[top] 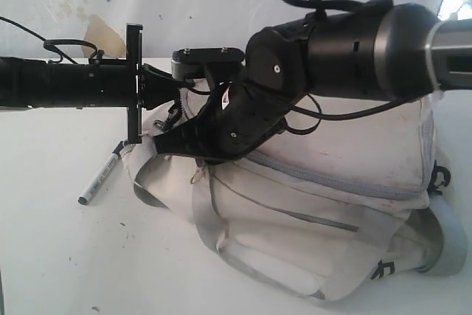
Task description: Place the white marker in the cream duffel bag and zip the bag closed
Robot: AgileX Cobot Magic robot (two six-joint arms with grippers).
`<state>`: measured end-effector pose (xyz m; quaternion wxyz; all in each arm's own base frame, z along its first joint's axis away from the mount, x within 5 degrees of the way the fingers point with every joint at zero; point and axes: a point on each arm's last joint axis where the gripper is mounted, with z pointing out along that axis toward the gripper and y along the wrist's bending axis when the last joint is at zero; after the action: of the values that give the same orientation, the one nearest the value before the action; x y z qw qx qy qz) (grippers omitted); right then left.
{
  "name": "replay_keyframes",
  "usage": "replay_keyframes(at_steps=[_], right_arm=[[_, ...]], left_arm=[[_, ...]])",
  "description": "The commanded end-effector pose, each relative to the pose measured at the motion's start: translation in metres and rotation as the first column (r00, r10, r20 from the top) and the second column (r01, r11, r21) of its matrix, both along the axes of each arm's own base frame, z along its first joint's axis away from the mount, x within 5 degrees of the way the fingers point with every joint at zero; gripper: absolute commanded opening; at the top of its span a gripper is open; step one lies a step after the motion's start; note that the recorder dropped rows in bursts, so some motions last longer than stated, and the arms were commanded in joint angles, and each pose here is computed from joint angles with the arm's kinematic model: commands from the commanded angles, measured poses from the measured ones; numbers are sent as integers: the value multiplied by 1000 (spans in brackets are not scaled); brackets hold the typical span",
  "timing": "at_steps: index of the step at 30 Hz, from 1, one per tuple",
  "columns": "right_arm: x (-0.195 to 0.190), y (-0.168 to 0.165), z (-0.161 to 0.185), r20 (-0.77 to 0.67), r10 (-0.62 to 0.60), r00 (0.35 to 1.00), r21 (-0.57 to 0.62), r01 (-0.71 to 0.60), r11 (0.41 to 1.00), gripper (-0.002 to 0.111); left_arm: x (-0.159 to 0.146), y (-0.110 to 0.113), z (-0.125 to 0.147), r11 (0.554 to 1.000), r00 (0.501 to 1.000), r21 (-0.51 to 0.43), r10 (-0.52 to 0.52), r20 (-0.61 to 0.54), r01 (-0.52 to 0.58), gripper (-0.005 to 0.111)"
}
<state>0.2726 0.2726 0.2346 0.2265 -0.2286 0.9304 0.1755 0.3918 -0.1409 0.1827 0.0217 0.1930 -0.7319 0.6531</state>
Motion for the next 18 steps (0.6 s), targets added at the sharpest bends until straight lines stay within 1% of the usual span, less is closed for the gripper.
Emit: replay_keyframes(at_steps=[1, 4, 8, 10, 14, 15, 16, 18], right_arm=[[-14, -12, 19, -36, 27, 999, -42, -29, 999, 0], [-20, -18, 30, -48, 32, 998, -50, -35, 998, 0], [-27, -25, 35, -84, 38, 996, -85, -45, 995, 0], [-31, -28, 36, -115, 45, 992, -116, -58, 991, 0], [-36, -39, 34, -158, 53, 986, -228, -89, 970, 0], [-36, -44, 33, -163, 50, 985, -262, -92, 961, 0], [-36, -47, 33, -175, 40, 984, -271, -87, 959, 0], [-33, -60, 28, -198, 2, 980, -292, -61, 954, 0]], left_arm=[[-1, 0, 5, 1000, 1000, -23, -5, 7, 5, 0], [-1, 0, 5, 1000, 1000, -20, -7, 7, 7, 0], [-2, 0, 4, 1000, 1000, -16, -10, 12, 10, 0], [-3, 0, 3, 1000, 999, 5, -30, 14, 30, 0], [-7, 0, -2, 995, 997, 63, -76, 21, 74, 0], [-6, 3, -2, 996, 997, 62, -69, 21, 68, 0], [-6, 5, -2, 996, 998, 61, -66, 21, 65, 0], [0, 21, -2, 998, 999, 56, -24, 21, 23, 0]])
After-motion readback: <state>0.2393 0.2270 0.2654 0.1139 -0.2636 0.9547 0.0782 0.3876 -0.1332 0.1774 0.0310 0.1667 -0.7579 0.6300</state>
